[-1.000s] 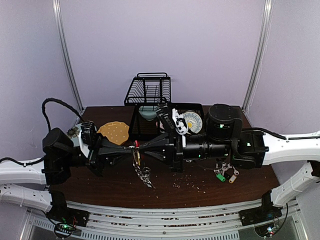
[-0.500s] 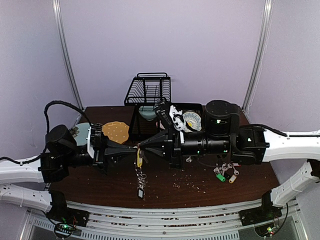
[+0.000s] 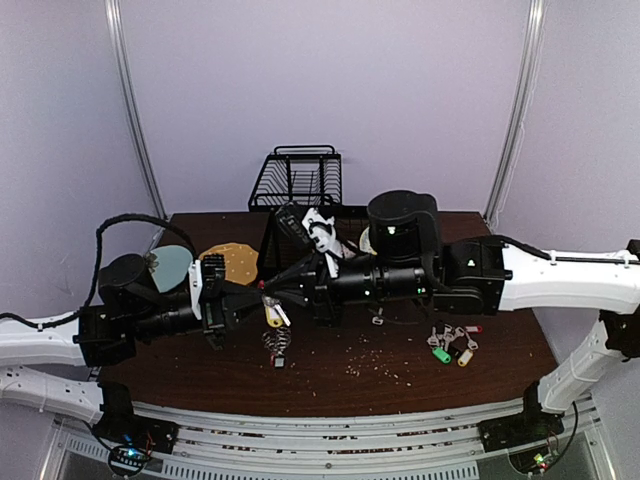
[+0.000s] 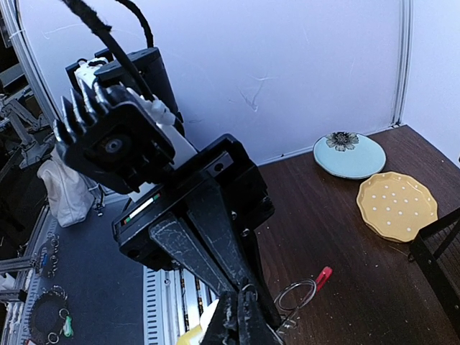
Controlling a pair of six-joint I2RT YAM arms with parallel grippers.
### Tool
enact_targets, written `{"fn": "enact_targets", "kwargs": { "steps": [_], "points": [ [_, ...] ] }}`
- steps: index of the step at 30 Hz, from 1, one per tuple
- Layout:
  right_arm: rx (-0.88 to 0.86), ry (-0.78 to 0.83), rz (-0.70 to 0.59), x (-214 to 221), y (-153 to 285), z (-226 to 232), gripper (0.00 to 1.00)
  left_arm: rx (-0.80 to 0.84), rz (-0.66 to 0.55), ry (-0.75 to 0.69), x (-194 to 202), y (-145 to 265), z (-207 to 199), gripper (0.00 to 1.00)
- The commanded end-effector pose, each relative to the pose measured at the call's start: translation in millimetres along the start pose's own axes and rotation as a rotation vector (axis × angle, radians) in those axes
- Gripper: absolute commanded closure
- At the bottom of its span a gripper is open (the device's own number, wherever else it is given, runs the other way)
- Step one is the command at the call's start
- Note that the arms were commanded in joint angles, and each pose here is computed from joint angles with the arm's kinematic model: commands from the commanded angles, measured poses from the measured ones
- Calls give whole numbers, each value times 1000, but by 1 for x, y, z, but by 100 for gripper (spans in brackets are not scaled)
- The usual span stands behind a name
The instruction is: Put the keys on the keyring
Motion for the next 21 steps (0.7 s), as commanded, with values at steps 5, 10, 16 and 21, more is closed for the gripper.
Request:
{"fn": "enact_targets", "kwargs": {
  "steps": [5, 10, 16, 21],
  "points": [
    [-233, 10, 60, -1, -14, 36, 84, -100, -133, -33, -20, 5, 8, 100],
    [-309, 32, 60, -4, -10, 47, 72, -112, -166, -20, -21, 9, 8, 100],
    [-470, 76, 29, -13, 9, 62, 64, -105, -215, -16, -22, 15, 6, 100],
    [-523, 150, -36, -28, 36, 69, 61, -93, -238, -20, -24, 17, 4, 100]
  ]
}}
Point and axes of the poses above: each gripper's point midway between its finger pads, its own y axis back along the fingers, its own z axis along the line the jaws close on, x = y × z, the point moved 10 cm from there along y, back along the fingers, and after that the axes turned 7 degrees about -y, right-handed, at the moved point
